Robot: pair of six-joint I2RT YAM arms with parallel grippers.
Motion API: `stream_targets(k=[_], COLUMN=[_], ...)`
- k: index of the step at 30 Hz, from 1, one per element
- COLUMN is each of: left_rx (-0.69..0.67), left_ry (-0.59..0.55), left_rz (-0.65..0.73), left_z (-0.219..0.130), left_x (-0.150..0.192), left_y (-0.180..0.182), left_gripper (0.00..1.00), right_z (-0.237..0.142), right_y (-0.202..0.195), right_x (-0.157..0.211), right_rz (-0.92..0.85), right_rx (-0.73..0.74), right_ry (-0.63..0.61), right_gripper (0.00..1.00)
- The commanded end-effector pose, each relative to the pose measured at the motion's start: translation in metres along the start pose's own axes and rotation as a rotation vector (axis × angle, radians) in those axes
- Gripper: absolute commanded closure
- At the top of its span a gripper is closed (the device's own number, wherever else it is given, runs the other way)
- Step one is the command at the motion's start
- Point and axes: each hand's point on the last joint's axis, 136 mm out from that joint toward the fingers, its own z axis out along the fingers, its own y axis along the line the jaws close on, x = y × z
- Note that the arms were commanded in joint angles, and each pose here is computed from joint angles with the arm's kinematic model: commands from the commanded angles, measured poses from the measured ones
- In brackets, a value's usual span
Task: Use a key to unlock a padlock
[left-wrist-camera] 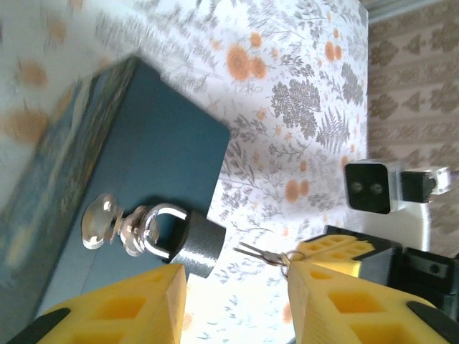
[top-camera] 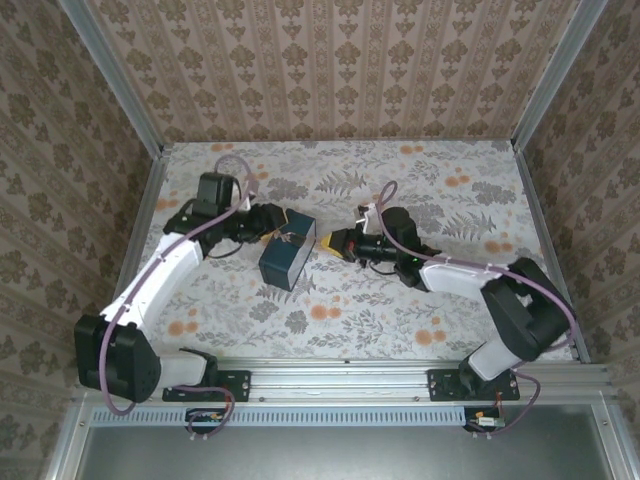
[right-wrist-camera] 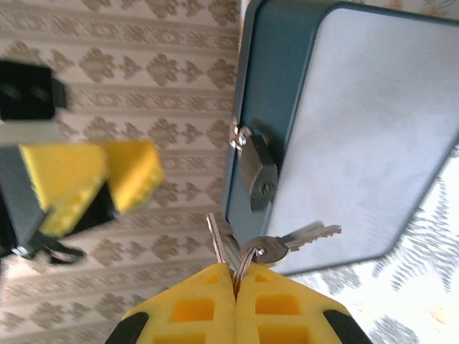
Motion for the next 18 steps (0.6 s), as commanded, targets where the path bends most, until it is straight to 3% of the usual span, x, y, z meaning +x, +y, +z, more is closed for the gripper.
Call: stream_targets(k=[1, 5, 8, 12, 18], left_rx=[-0.102, -0.05, 0.033, 0.169, 0.152], left_ry=[0.095, 0.135, 0.145, 0.246, 0.427], left_rz=[0.39, 0.882, 1.268, 1.393, 1.463], left_z=[-0.002, 0.006, 0.009, 0.011, 0.032], left_x=[0.004, 0.001, 0.017, 0.024, 0.035], left_y=[0.004, -0.015, -0.027, -0.038, -0.004], left_gripper=[0.58, 0.53, 0.43, 0.42, 0.41], right_z=[-0.018, -0.026, -0.027, -0.028, -0.031], right_y=[-0.016, -0.018, -0.016, -0.023, -0.029], right_x=[0.021, 0.022, 0.025, 0.02, 0.01], right_rz=[-0.111, -0.137, -0.173, -0.179, -0.179], right_rx=[0.099, 0.078, 0.072, 0.077, 0.076], right_ry=[0.161, 0.245, 0.289, 0.301, 0.302], right_gripper=[1.0, 1.0, 1.0, 1.0, 1.0])
